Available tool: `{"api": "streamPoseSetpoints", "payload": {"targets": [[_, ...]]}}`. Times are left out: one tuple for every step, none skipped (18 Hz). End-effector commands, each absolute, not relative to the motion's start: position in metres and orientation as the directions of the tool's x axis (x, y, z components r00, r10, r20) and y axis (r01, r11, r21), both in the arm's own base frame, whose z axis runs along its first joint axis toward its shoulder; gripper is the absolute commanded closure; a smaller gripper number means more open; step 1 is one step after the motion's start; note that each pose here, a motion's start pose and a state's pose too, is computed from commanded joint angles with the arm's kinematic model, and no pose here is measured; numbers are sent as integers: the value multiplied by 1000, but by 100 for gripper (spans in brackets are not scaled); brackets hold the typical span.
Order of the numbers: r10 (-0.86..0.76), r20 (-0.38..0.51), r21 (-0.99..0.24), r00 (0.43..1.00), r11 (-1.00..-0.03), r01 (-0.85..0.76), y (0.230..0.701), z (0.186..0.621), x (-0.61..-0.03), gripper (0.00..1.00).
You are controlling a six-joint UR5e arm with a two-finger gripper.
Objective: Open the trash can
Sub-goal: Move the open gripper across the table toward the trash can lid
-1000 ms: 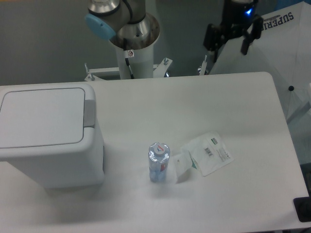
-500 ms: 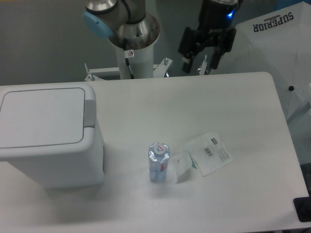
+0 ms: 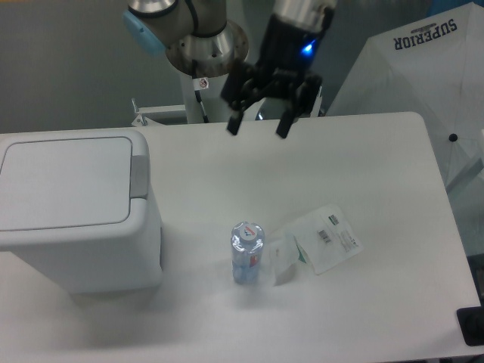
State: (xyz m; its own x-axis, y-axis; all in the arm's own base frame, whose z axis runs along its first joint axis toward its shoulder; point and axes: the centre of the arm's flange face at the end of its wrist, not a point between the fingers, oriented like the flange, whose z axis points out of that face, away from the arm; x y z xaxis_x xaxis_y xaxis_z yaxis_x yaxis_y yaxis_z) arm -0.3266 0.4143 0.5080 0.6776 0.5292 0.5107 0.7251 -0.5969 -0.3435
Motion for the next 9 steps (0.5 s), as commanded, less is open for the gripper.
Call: {"api": "streamPoseSetpoints", "payload": {"targets": [[521, 511, -345, 684, -604, 718, 417, 508, -323, 0], [516, 512, -346, 687, -608, 715, 419, 508, -321, 0], [515, 514, -343, 686, -610, 715, 420, 507, -321, 0], [511, 516, -337, 687, -616, 712, 423, 504, -318, 0], [504, 518, -333, 691, -626, 706, 427, 501, -313, 0], [499, 519, -327, 694, -634, 701, 431, 498, -311, 0], [493, 520, -324, 697, -641, 696, 435, 495, -308, 0], [488, 524, -314, 698, -652, 691, 440, 490, -306, 0], [482, 524, -303, 702, -664, 683, 447, 484, -303, 0]]}}
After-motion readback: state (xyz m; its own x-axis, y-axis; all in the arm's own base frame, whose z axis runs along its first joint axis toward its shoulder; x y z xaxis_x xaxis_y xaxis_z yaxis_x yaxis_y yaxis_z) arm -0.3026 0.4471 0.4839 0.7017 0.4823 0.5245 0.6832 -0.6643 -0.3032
